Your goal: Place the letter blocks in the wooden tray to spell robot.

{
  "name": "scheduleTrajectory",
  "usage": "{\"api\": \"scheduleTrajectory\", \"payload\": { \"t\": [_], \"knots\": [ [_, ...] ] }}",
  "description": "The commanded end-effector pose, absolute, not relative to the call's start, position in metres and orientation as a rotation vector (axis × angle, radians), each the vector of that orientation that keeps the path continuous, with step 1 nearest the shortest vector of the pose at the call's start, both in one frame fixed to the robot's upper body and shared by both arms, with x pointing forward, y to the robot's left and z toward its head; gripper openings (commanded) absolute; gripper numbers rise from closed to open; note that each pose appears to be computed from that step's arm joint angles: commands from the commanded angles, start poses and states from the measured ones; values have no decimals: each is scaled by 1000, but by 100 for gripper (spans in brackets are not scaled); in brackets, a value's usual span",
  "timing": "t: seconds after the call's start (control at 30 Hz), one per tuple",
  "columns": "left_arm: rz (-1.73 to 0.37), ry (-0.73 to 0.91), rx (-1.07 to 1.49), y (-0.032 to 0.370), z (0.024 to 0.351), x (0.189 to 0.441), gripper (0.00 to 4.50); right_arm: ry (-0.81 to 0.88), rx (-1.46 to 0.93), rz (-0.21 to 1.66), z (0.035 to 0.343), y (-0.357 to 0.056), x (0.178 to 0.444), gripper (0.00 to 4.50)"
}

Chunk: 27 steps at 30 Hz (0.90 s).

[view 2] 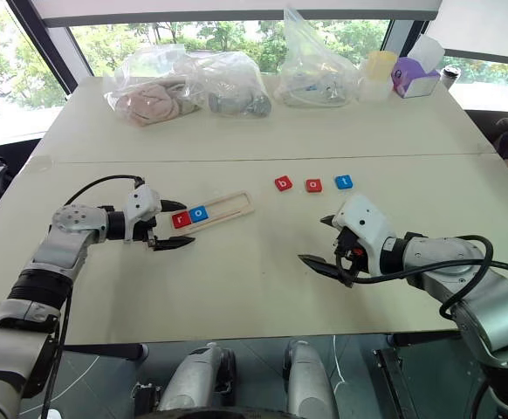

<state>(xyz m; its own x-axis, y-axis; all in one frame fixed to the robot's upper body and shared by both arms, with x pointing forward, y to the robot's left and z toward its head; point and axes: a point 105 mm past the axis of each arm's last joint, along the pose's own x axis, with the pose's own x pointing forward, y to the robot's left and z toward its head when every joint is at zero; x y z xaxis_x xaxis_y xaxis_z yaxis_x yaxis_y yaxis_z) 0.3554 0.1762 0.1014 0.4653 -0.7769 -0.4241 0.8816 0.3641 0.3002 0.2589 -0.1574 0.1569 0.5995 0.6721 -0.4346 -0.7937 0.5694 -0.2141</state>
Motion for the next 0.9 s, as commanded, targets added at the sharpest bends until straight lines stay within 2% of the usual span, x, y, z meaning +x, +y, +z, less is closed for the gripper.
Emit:
{"api": "scheduleTrajectory", "payload": {
  "t": [0.03, 0.3, 0.47, 0.73, 0.9],
  "knots": [
    [-1072, 206, 562, 175, 105, 360, 450, 287, -433, 892, 165, -152, 256, 447],
    [-1095, 286, 536, 175, 87, 358, 450, 291, -442, 888, 164, -153, 256, 447],
    [-1093, 299, 462, 174, 85, 357, 312, 291, -449, 883, 164, -153, 256, 450],
    [-1235, 295, 473, 154, 81, 334, 313, 302, -456, 874, 166, -158, 254, 450],
    [-1363, 241, 509, 123, 78, 316, 313, 304, -464, 874, 168, -159, 252, 450]
  ]
}}
